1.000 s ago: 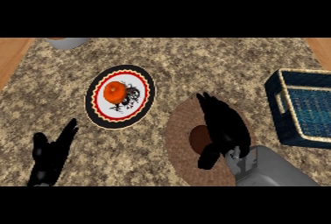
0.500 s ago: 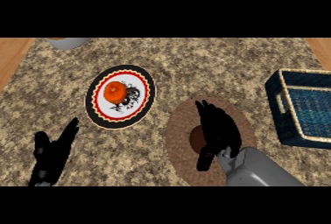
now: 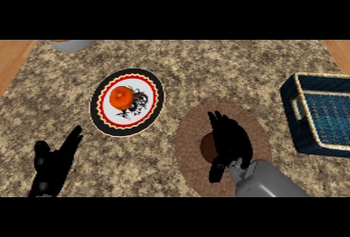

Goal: Pick the cupcake from the placemat and place it in the basket

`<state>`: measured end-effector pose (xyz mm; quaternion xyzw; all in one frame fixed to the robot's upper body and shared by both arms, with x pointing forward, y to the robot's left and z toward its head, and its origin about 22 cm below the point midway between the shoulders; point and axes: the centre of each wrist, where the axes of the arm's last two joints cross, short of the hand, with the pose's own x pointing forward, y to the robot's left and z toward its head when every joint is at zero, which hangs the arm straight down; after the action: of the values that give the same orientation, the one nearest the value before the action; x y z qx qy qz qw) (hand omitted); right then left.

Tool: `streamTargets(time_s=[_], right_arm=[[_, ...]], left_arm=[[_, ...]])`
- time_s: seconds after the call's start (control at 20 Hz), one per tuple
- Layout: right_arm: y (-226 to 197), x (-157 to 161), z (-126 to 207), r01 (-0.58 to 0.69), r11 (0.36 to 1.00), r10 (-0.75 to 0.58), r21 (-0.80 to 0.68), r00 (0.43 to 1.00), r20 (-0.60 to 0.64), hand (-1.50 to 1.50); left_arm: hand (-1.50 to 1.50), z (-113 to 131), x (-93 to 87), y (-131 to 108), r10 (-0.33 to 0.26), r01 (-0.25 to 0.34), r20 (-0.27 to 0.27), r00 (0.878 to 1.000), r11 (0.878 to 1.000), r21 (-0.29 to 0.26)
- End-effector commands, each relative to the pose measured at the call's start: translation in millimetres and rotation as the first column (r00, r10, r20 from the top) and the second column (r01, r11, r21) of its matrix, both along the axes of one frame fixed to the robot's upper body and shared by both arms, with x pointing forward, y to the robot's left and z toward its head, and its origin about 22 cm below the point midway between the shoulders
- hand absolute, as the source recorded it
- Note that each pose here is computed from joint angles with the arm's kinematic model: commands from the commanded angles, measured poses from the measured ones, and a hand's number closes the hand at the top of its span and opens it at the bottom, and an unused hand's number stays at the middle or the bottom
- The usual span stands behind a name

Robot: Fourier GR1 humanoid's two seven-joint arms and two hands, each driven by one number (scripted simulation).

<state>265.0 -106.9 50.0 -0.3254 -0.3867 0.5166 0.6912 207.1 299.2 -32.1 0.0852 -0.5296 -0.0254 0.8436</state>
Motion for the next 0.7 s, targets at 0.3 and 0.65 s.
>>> streamTargets(time_s=[0.3,0.65], right_arm=[[-20.7,1.3,-11.0,-0.031,0.998,0.031,-0.059,1.0,-0.002,1.5],[5.6,-2.2,-24.2,-0.098,0.986,0.106,-0.134,0.993,0.059,1.5]], left_arm=[[0.0,-10.5,-14.5,-12.6,0.024,-0.027,-0.105,0.994,0.999,-0.034],[0.0,-16.7,0.8,-4.1,0.001,-0.003,-0.092,0.996,1.0,-0.021]])
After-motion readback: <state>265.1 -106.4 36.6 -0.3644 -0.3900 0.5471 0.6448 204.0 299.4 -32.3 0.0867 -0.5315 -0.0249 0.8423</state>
